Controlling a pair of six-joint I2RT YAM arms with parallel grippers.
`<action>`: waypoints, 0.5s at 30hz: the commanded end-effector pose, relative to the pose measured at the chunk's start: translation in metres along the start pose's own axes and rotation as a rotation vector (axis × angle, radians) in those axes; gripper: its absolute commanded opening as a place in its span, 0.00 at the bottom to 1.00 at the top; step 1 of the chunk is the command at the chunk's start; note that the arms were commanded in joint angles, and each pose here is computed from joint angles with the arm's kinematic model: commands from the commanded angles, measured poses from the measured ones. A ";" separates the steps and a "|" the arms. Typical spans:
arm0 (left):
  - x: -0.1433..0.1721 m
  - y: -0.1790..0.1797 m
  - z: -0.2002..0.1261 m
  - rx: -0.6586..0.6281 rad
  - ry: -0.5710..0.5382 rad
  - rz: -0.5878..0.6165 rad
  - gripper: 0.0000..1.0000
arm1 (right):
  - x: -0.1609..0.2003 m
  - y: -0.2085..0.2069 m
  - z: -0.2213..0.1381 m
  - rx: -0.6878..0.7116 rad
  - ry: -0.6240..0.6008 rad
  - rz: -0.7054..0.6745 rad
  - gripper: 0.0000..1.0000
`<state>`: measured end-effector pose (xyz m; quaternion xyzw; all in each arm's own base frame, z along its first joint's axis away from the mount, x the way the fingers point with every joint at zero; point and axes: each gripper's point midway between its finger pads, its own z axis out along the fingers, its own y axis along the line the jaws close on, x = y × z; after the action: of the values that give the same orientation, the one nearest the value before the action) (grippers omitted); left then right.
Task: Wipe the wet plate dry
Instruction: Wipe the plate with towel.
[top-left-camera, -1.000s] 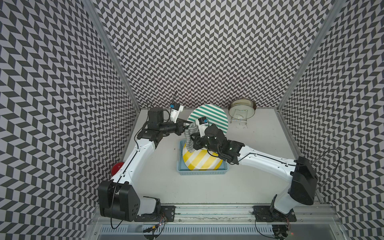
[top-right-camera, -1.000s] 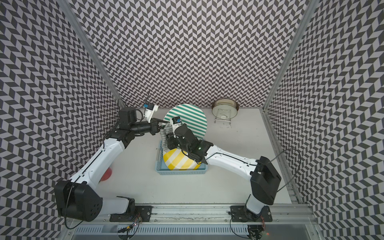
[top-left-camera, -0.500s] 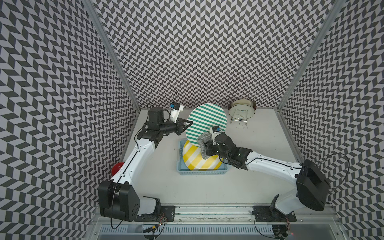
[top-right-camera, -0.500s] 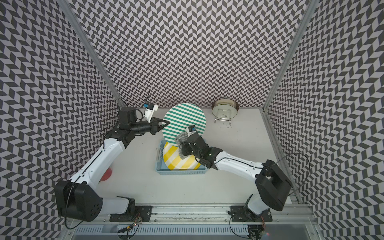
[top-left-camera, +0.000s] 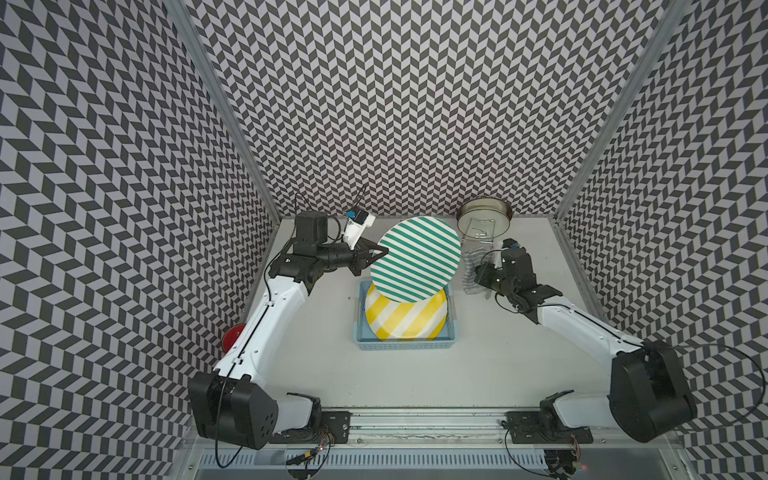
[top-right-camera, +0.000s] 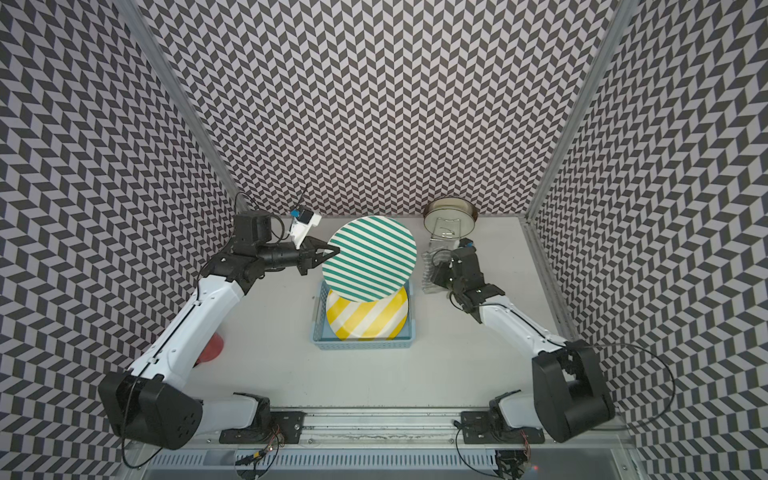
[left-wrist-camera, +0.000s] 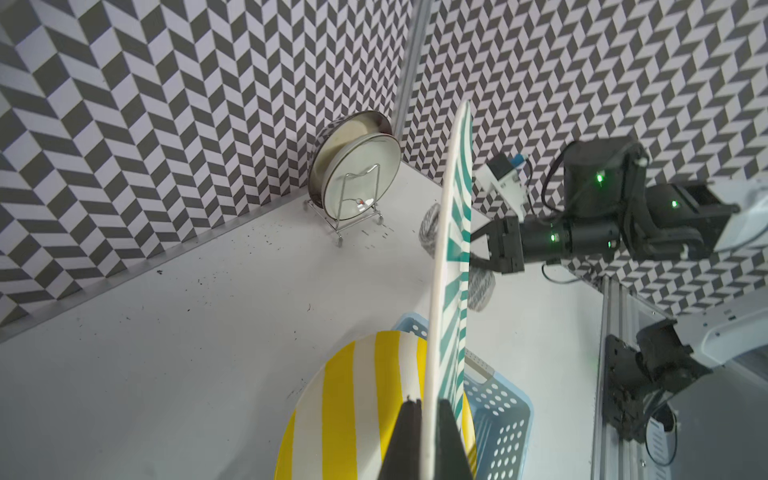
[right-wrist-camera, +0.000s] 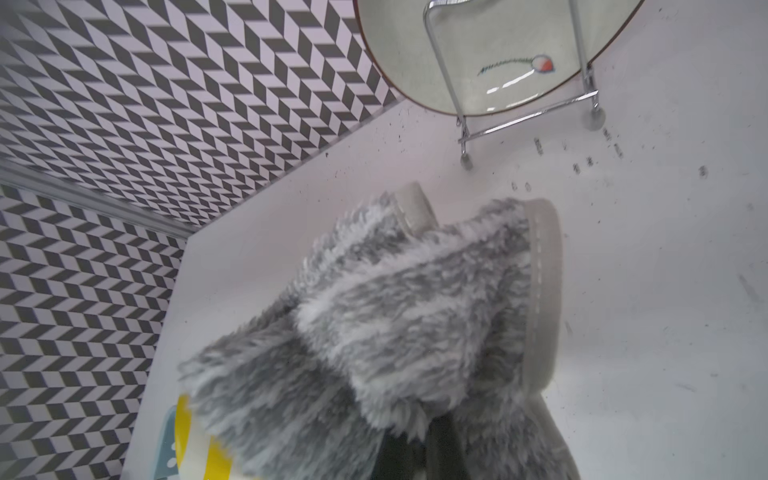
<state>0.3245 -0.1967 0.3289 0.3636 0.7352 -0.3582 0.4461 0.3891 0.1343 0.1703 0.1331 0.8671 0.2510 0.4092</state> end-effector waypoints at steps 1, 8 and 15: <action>-0.006 -0.030 -0.020 0.047 0.031 0.191 0.00 | -0.029 0.029 -0.021 -0.181 -0.052 -0.048 0.00; 0.022 -0.082 -0.033 0.218 0.158 0.296 0.00 | -0.041 0.073 -0.038 -0.478 -0.033 -0.139 0.00; 0.045 -0.122 -0.020 0.294 0.259 0.377 0.00 | -0.024 0.137 -0.054 -0.893 0.125 -0.191 0.00</action>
<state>0.2188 -0.2264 0.3108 0.5696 0.6691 -0.3288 0.3460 0.3852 0.1903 0.2525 -0.0514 0.7707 0.4859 0.4091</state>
